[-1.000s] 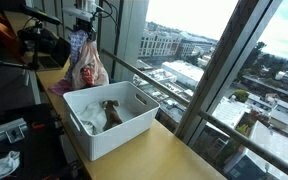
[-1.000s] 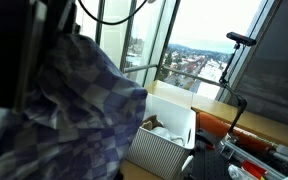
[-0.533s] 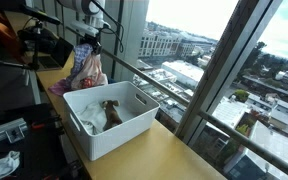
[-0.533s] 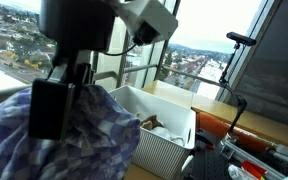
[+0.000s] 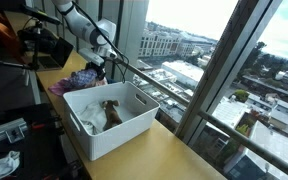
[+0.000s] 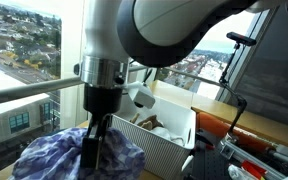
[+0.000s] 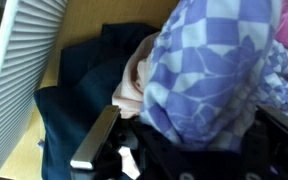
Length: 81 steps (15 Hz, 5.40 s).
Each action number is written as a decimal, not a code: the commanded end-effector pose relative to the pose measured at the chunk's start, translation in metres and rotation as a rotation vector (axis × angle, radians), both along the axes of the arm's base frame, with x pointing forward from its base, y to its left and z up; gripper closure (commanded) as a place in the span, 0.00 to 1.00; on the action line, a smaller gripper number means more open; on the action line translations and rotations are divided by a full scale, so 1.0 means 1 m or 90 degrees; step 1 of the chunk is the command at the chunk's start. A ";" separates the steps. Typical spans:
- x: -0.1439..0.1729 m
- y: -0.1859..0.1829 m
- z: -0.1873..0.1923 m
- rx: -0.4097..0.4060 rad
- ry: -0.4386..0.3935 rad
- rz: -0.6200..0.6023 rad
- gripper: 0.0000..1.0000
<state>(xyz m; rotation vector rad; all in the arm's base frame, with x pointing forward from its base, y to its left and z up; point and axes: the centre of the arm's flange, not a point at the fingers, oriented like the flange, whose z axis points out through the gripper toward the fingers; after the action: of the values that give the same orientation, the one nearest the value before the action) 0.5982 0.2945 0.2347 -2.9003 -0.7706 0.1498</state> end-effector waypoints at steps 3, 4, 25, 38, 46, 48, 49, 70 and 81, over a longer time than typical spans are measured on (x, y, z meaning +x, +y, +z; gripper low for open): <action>0.001 -0.001 -0.030 0.013 0.026 -0.011 0.74; 0.001 -0.001 -0.033 0.012 0.030 -0.012 0.71; 0.016 -0.163 0.063 -0.032 -0.053 -0.142 0.00; -0.031 -0.261 -0.038 -0.145 -0.039 -0.210 0.00; -0.052 -0.267 -0.120 -0.150 -0.002 -0.219 0.00; -0.055 -0.266 -0.137 -0.152 0.006 -0.221 0.00; -0.056 -0.265 -0.144 -0.153 0.009 -0.221 0.00; -0.055 -0.247 -0.076 -0.139 -0.037 -0.216 0.97; -0.029 -0.238 0.079 -0.121 -0.143 -0.224 0.96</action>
<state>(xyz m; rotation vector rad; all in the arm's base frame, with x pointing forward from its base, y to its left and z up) 0.5716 0.0480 0.2599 -3.1968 -0.2688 -0.0957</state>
